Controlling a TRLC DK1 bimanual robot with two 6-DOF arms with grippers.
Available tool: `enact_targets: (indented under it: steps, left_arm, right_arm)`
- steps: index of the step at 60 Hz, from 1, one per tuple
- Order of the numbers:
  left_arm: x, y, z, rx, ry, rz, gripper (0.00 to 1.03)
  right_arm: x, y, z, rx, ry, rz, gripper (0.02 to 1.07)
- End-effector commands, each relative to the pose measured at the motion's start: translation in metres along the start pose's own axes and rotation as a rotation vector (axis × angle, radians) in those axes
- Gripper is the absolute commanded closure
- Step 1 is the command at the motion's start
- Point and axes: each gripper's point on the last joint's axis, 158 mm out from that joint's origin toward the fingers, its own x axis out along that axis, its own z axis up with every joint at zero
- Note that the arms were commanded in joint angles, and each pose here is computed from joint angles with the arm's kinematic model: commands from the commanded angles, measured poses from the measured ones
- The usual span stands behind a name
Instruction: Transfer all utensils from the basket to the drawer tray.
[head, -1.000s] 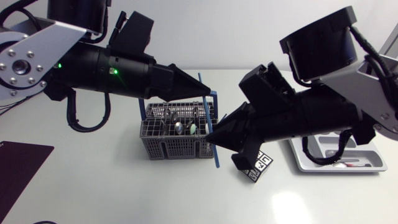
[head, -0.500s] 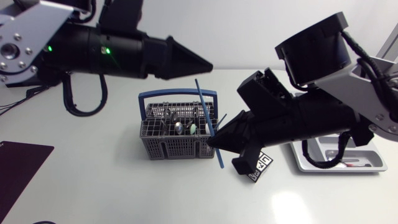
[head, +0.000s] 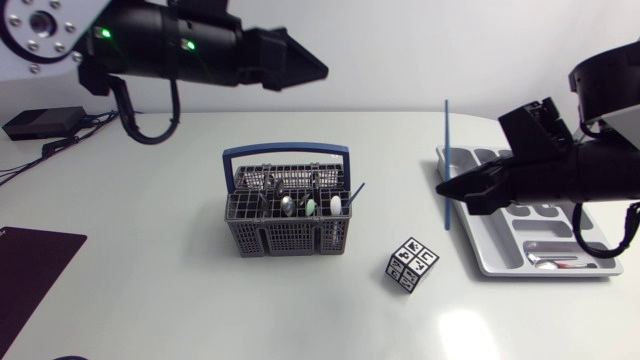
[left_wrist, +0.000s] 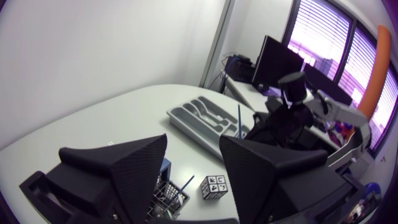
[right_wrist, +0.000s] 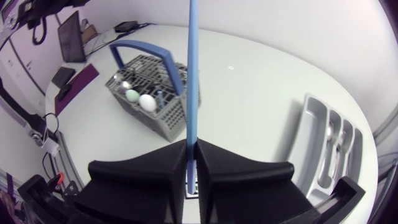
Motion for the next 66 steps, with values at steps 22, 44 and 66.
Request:
enact_targets:
  steps: [22, 44, 66]
  left_arm:
    - [0.070, -0.024, -0.111, 0.328, 0.323, 0.019, 0.42]
    - [0.097, -0.005, -0.163, 0.468, 0.387, 0.075, 0.42]
    - [0.116, 0.000, -0.172, 0.527, 0.317, 0.115, 0.43]
  right_arm:
    - [0.016, -0.164, -0.079, 0.304, 0.181, -0.277, 1.01]
    - [0.039, -0.206, -0.116, 0.386, 0.267, -0.331, 0.81]
    - [0.046, -0.188, -0.116, 0.349, 0.266, -0.308, 0.09]
